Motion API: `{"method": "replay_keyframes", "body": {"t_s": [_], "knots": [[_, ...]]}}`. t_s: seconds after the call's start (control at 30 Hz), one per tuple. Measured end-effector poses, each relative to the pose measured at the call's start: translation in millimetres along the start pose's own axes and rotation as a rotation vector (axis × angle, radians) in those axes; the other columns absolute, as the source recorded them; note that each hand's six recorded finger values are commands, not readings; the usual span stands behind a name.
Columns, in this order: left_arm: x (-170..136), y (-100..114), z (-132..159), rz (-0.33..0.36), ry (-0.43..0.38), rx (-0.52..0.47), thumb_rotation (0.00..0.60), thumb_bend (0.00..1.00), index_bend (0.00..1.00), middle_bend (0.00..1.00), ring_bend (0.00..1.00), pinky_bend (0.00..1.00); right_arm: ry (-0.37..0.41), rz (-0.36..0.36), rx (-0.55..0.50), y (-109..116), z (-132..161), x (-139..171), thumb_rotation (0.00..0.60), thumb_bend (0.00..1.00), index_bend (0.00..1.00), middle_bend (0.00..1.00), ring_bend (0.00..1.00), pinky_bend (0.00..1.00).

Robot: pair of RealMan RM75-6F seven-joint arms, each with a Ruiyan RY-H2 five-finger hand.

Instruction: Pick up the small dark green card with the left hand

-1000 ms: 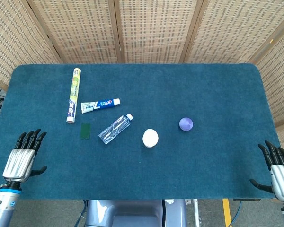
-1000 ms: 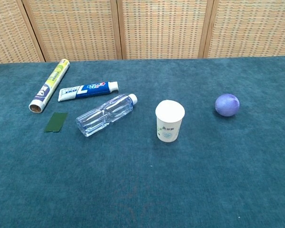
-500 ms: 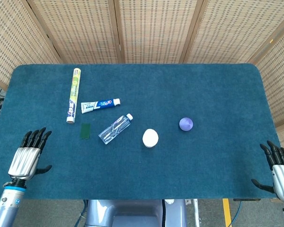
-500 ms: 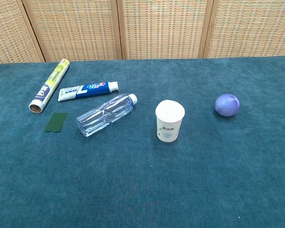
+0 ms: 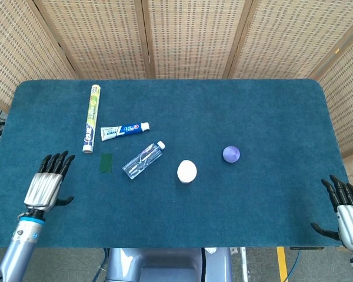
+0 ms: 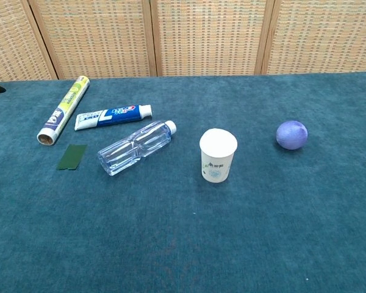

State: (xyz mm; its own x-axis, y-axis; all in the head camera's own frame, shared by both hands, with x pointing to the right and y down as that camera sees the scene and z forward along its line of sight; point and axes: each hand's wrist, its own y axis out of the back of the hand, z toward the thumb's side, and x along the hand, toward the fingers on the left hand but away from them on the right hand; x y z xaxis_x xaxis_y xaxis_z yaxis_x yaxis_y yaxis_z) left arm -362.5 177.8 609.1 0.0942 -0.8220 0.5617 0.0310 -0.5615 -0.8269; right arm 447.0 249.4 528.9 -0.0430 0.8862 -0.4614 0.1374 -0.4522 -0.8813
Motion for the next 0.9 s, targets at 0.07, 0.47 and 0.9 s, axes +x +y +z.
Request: {"method": "replay_keyframes", "body": {"t_s": [0.07,0.47,0.9], "knots": [[9,-4,4,-0.009,-0.002,0.007,0.600,0.07,0.00,0.00,0.00,0.00,0.000,0.000,-0.002,0,0,0,0.600,0.15,0.00,0.00,0.00,0.00],[57,-40,32,-0.090,0.001,0.015,0.600,0.15,0.00,0.00,0.00,0.00,-0.005,-0.002,-0.030,3,-5,-1,0.600,0.15,0.00,0.00,0.00,0.00],[86,-51,64,-0.103,-0.027,0.079,0.600,0.27,0.00,0.00,0.00,0.00,-0.015,0.000,-0.060,5,-12,-4,0.600,0.15,0.00,0.00,0.00,0.00]]}}
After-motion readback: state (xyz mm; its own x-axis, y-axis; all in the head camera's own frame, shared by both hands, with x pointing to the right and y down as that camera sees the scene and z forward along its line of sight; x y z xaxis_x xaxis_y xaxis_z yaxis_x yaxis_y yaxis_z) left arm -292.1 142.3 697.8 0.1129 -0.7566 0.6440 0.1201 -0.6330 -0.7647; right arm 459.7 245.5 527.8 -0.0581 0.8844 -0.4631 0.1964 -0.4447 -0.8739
